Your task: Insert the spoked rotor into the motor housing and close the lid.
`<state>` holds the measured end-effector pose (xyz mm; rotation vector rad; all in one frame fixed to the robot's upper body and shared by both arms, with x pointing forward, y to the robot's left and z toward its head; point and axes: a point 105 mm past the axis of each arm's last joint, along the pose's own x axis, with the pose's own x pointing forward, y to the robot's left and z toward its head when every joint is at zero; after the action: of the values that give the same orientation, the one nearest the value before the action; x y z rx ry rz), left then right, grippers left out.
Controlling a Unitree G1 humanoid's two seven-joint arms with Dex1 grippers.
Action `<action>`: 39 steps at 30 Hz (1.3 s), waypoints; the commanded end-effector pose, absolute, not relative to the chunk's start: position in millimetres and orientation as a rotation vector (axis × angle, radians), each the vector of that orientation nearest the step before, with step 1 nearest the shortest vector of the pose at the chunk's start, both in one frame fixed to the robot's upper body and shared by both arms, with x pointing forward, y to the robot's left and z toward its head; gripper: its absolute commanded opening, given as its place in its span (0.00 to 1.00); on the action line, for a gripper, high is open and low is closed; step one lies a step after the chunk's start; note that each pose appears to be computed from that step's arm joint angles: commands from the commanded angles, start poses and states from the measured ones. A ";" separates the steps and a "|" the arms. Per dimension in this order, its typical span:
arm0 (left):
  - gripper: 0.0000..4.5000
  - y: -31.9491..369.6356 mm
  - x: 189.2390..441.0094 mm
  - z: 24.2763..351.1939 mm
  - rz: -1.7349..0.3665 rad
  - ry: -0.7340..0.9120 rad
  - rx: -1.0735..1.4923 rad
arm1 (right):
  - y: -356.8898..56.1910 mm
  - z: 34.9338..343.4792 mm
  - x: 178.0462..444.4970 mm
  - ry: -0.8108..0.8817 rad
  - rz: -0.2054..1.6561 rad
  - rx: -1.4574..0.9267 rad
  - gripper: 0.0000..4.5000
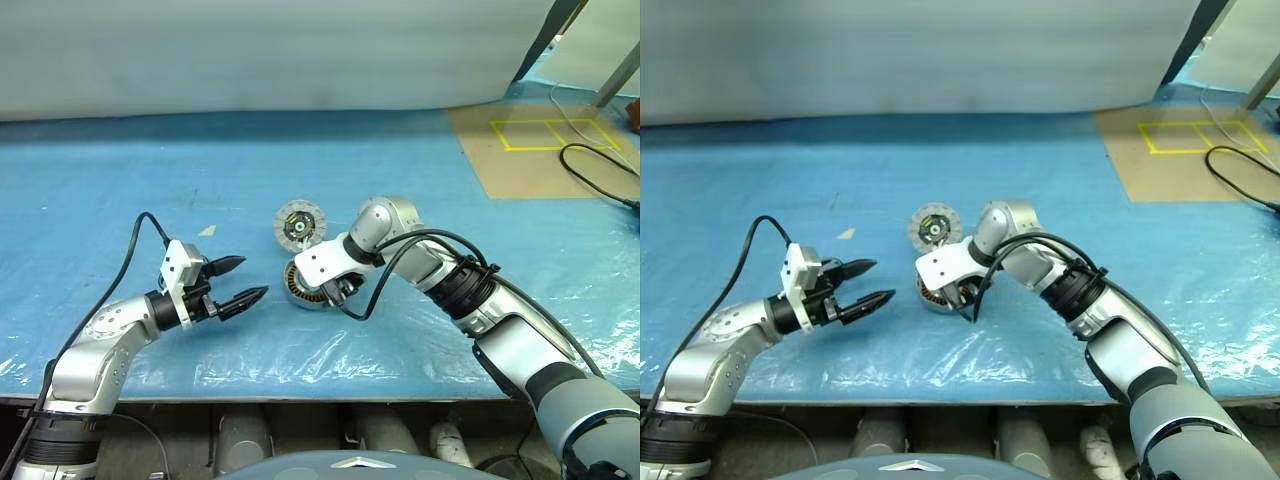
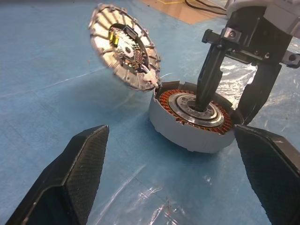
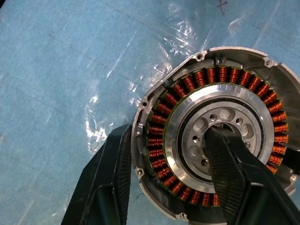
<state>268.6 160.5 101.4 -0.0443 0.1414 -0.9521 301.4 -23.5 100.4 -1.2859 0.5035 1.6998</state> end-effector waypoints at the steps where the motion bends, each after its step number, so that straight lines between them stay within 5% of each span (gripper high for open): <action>1: 1.00 154.4 266.2 110.0 -0.972 0.109 -0.032 | -32.7 81.4 298.8 0.663 1.708 -1.227 0.48; 15: 1.00 152.1 267.8 108.6 -0.971 0.112 -0.036 | -19.3 112.0 282.9 0.688 1.701 -1.189 0.48; 21: 1.00 151.5 269.4 108.1 -0.973 0.108 -0.037 | -13.1 109.9 281.0 0.681 1.697 -1.163 0.86; 26: 1.00 152.9 268.6 106.6 -0.972 0.113 -0.038 | 6.3 139.9 289.3 0.588 1.731 -1.144 0.86; 39: 1.00 156.5 268.4 107.5 -0.995 0.121 -0.029 | -18.0 201.3 277.9 0.334 1.810 -0.942 0.86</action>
<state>268.5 154.2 99.4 -0.0542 0.1507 -0.9839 283.6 -18.4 180.6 -0.9542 0.4364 1.7772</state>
